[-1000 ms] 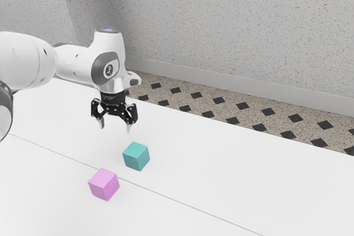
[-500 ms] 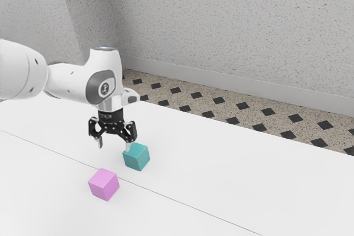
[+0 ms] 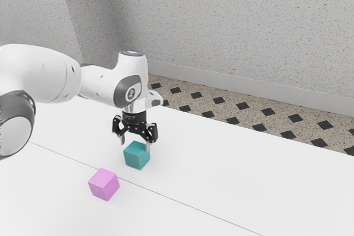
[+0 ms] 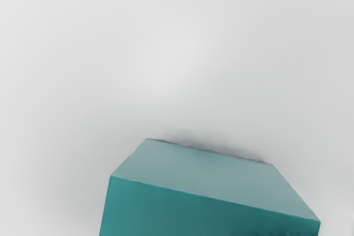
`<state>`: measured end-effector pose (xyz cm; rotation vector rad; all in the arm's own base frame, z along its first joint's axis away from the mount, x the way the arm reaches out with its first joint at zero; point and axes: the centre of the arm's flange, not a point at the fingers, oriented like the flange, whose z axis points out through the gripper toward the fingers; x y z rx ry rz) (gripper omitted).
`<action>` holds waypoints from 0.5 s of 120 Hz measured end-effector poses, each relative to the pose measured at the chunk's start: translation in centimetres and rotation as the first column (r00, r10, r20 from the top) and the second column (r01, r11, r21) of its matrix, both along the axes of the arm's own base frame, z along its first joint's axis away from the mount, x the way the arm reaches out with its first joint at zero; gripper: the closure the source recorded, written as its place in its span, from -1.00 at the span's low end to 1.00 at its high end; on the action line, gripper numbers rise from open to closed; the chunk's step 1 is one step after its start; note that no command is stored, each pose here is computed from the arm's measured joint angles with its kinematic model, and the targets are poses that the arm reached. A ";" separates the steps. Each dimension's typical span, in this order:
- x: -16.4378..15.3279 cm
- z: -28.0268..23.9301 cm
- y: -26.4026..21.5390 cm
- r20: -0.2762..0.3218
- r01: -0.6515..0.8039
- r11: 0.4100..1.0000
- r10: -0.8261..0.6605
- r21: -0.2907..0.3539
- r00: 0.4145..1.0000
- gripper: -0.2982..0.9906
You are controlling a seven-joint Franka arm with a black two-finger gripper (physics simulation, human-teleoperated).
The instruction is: Pick up the blue block with one arm, and put the blue block on the pink block with one arm
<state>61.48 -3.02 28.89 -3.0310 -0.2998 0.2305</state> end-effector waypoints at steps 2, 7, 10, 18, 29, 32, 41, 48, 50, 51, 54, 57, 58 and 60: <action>0.1 0.0 -0.1 0.000 0.002 1.000 -0.002 -0.001 1.000 -0.54; 0.1 -0.1 -0.2 0.000 0.007 1.000 -0.007 -0.002 1.000 -0.54; 0.2 -0.1 -0.3 0.000 0.009 1.000 -0.009 -0.003 1.000 -0.54; 0.1 -0.8 -0.2 -0.011 0.010 1.000 -0.010 0.000 1.000 -0.54; 0.0 -2.0 -0.6 -0.029 0.019 1.000 -0.019 0.000 0.999 -0.54; 0.0 -2.2 -0.7 -0.032 0.022 1.000 -0.022 0.000 0.999 -0.54; 0.1 -2.5 -0.9 -0.036 0.026 1.000 -0.026 -0.001 0.999 -0.54; 0.0 -3.2 -0.8 -0.047 0.025 1.000 -0.024 0.001 0.999 -0.54; 0.0 -3.4 -0.8 -0.049 0.024 1.000 -0.024 0.001 0.998 -0.54; 0.0 -3.5 -0.8 -0.051 0.023 1.000 -0.023 0.001 0.998 -0.54; 0.0 -3.8 -0.7 -0.055 0.023 1.000 -0.023 0.002 0.998 -0.54; 0.0 -4.0 -0.7 -0.057 0.022 1.000 -0.022 0.002 0.998 -0.54; 0.0 -4.1 -0.7 -0.058 0.022 1.000 -0.022 0.002 0.998 -0.54; 0.0 -4.2 -0.7 -0.060 0.022 1.000 -0.022 0.002 0.998 -0.54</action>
